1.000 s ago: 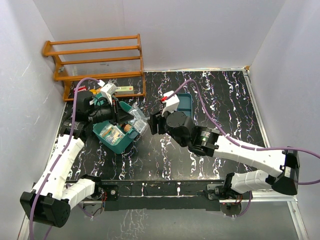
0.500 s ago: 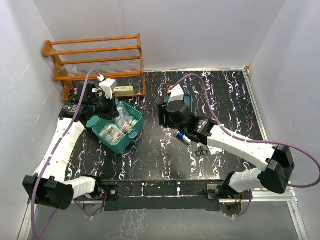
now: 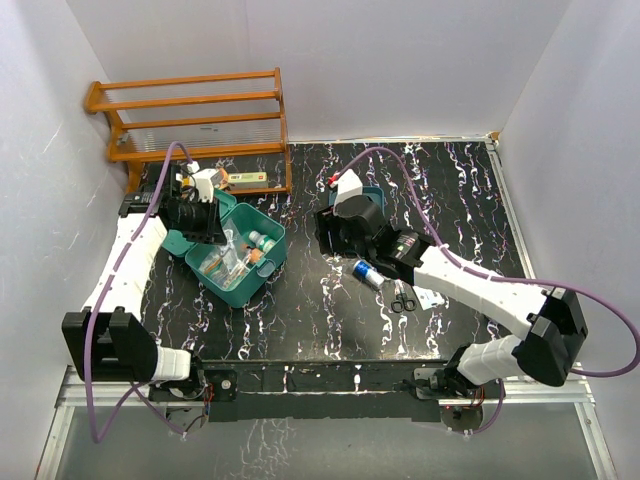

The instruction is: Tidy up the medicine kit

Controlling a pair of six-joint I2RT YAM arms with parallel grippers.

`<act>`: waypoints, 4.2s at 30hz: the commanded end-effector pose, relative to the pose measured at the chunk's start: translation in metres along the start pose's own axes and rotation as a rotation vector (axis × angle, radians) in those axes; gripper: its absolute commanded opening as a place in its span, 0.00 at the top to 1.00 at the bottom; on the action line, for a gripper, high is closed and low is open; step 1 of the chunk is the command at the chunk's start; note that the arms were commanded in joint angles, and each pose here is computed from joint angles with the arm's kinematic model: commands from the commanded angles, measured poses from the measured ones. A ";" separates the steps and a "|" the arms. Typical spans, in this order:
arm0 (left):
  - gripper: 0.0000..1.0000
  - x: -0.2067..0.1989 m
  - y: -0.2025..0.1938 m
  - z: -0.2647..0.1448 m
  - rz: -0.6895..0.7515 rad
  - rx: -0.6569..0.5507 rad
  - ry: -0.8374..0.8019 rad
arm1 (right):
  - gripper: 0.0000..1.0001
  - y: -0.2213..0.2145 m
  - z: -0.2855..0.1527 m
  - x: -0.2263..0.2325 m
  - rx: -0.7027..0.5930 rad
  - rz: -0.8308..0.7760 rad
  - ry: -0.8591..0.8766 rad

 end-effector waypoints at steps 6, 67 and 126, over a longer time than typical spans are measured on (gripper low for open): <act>0.93 0.008 -0.021 0.014 -0.030 0.110 -0.041 | 0.44 0.017 0.001 0.011 0.010 -0.064 0.077; 0.63 0.004 -0.024 0.017 -0.206 0.108 0.239 | 0.43 0.006 -0.001 0.004 -0.006 -0.041 0.098; 0.22 -0.058 0.073 -0.069 -0.109 -0.645 0.159 | 0.31 -0.048 -0.024 -0.114 0.121 0.315 -0.455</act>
Point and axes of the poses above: each gripper's point midway between its finger pads, its own z axis out along the fingers, its own x axis along the line the jaws close on, y = z × x, the point moved 7 cm from there along -z, back along the fingers, and after that the axes turned 10 degrees about z, right-handed, at the moved point
